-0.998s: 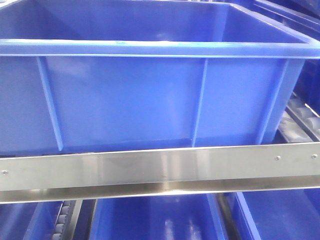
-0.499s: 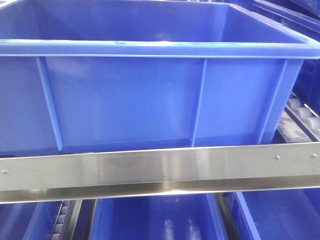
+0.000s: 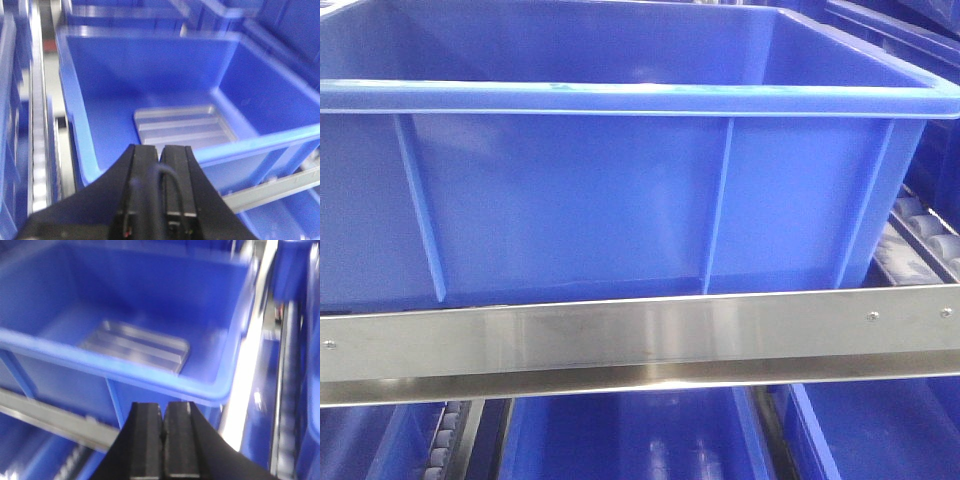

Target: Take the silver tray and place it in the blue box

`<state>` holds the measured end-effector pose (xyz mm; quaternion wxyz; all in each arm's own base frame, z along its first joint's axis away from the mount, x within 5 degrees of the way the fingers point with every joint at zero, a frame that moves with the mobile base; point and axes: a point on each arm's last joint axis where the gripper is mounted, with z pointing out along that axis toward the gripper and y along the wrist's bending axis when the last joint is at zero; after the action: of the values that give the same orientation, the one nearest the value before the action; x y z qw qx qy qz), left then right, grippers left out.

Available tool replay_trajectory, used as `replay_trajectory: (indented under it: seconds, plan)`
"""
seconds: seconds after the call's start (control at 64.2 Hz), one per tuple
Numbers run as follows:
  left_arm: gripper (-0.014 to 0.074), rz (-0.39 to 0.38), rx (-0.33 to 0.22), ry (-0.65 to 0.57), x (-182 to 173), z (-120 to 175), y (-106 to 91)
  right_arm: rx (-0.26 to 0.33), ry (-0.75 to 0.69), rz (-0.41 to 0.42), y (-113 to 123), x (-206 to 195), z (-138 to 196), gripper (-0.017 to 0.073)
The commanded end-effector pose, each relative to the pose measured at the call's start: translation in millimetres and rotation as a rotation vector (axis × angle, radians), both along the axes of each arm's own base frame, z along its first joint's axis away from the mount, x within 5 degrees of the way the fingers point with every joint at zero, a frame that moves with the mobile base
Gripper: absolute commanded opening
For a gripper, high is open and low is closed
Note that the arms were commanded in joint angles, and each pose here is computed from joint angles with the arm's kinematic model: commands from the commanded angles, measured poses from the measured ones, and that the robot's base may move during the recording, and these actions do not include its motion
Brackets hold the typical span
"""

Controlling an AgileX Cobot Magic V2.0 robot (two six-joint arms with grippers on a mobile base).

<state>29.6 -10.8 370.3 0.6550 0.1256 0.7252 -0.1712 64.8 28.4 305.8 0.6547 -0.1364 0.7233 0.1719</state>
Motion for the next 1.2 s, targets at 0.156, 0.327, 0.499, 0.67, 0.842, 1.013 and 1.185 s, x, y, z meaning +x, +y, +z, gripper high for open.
replay_trajectory:
  seconds: [0.156,0.327,0.499,0.67,0.842,1.013,1.185]
  plan:
    - [-0.0094,-0.028,-0.065,-0.092,-5,15,0.0,0.044,-0.162,0.031,-3,-10,17,0.0053]
    - [-0.0094,-0.028,-0.063,-0.088,-4,14,-0.4,0.041,-0.156,0.028,-3,-10,16,0.0053]
    - [-0.0094,-0.028,-0.063,-0.088,-4,14,-0.4,0.041,-0.156,0.028,-3,-10,16,0.0053]
    - [-0.0094,0.008,-0.055,-0.071,0,6,-1.1,0.041,-0.156,0.028,-3,-10,16,0.0053]
    - [-0.0094,0.17,-0.045,-0.124,1,-25,2.3,0.041,-0.156,0.028,-3,-10,16,0.0053]
    - [-0.0094,0.336,-0.079,-0.205,7,-84,6.5,0.041,-0.156,0.028,-3,-10,16,0.0053]
    - [-0.0094,0.432,-0.068,-0.236,20,-136,11.1,0.041,-0.156,0.028,-3,-10,16,0.0053]
